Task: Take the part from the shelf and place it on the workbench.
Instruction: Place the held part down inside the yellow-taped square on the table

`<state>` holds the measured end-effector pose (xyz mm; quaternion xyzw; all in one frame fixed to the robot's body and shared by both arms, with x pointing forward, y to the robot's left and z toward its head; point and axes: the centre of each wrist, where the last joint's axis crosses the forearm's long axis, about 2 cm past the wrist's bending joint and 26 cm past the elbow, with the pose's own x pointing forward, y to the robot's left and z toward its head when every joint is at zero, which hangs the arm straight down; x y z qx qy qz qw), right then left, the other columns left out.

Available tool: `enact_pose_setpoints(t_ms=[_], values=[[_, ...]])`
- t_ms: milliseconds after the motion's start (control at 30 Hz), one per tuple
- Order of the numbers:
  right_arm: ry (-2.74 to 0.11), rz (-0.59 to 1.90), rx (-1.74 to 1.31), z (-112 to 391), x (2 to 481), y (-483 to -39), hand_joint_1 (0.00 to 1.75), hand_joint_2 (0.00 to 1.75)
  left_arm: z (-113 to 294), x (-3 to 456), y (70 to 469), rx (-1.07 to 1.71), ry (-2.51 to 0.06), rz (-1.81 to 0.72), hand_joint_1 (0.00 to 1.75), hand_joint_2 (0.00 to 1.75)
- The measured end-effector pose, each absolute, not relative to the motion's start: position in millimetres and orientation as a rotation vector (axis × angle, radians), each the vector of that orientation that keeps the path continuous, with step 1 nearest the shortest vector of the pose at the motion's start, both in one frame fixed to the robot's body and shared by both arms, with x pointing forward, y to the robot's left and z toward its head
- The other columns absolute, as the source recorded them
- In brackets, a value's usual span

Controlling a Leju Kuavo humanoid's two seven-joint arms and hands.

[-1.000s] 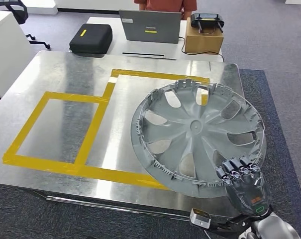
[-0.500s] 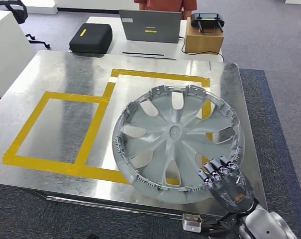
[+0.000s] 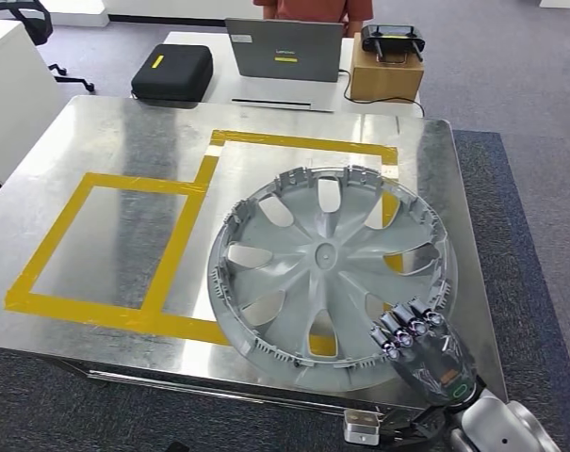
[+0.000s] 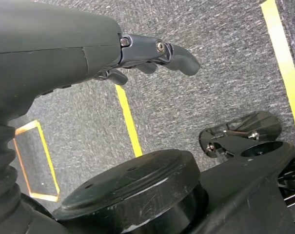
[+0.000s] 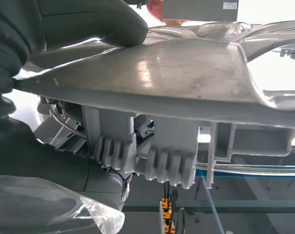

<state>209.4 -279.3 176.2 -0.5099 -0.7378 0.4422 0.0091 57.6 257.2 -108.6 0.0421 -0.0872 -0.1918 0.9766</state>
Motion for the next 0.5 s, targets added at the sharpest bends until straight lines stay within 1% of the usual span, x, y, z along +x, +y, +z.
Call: enact_pose_setpoints(t_ms=[233,500], values=[[-2.294,1.376,-1.583,174,207,-279,1.75,1.75,-108,60,258,0.063,-0.169,-0.41,0.0,1.75],[-2.196,1.247,-1.581,165,200,-278,1.75,1.75,-108,61,258,0.052,-0.163,-0.421,0.0,1.75]])
